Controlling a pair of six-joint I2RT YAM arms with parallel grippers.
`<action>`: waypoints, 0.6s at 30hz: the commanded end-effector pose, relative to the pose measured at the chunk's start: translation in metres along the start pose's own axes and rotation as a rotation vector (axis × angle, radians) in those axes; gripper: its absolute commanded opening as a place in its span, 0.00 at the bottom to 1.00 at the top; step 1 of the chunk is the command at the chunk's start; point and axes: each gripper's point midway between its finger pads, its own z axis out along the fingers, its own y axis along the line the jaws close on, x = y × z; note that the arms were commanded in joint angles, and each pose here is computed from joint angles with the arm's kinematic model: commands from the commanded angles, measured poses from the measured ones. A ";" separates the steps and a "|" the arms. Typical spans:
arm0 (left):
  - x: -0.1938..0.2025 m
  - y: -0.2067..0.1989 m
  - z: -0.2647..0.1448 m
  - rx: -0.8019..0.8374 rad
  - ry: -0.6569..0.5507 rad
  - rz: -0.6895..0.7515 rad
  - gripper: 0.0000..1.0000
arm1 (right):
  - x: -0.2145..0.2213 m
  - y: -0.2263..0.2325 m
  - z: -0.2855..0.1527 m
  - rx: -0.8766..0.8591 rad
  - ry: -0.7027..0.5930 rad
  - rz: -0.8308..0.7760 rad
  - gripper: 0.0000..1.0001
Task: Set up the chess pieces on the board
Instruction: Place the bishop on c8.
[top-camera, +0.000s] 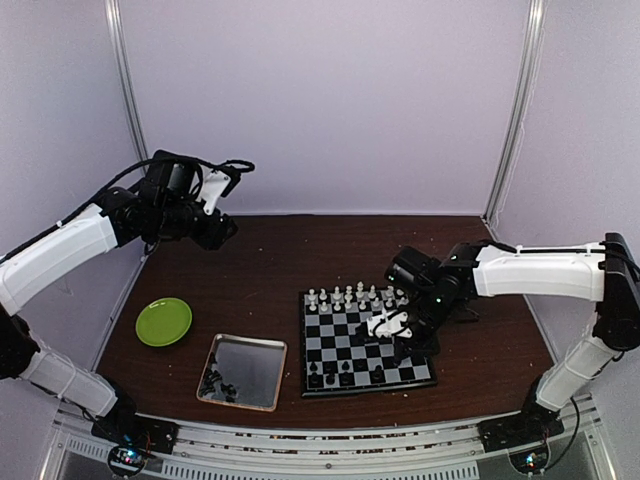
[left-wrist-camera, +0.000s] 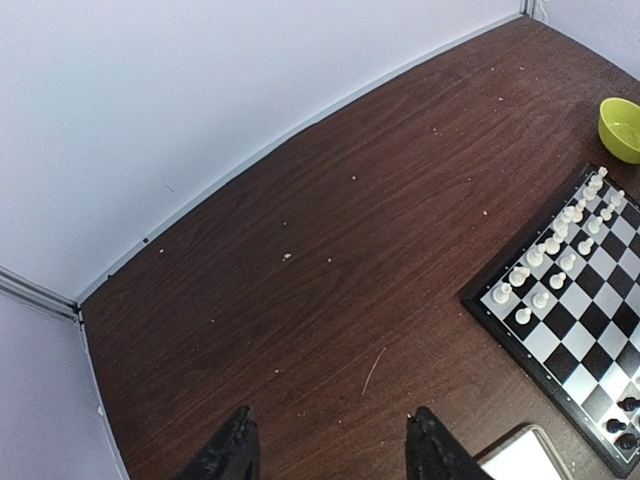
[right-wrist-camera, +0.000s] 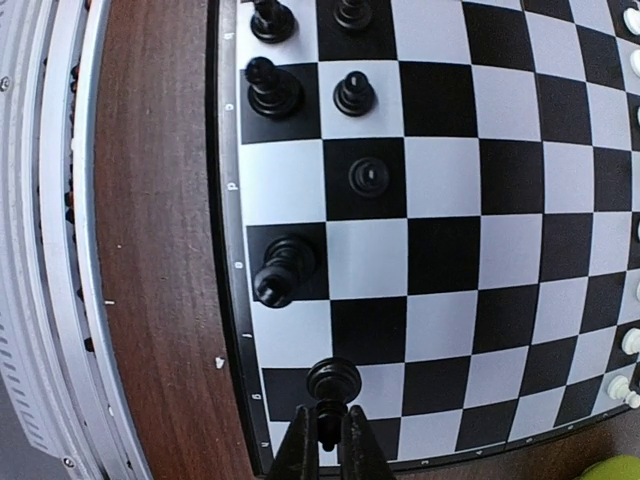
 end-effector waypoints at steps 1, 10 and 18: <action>-0.009 -0.004 0.000 0.027 -0.026 0.022 0.51 | -0.002 0.021 0.004 -0.087 0.003 -0.056 0.05; -0.007 -0.007 0.003 0.044 -0.017 0.025 0.51 | -0.004 0.026 0.016 -0.102 0.021 -0.073 0.06; -0.006 -0.010 0.005 0.056 -0.011 0.026 0.51 | -0.003 0.019 0.021 -0.070 0.032 -0.065 0.06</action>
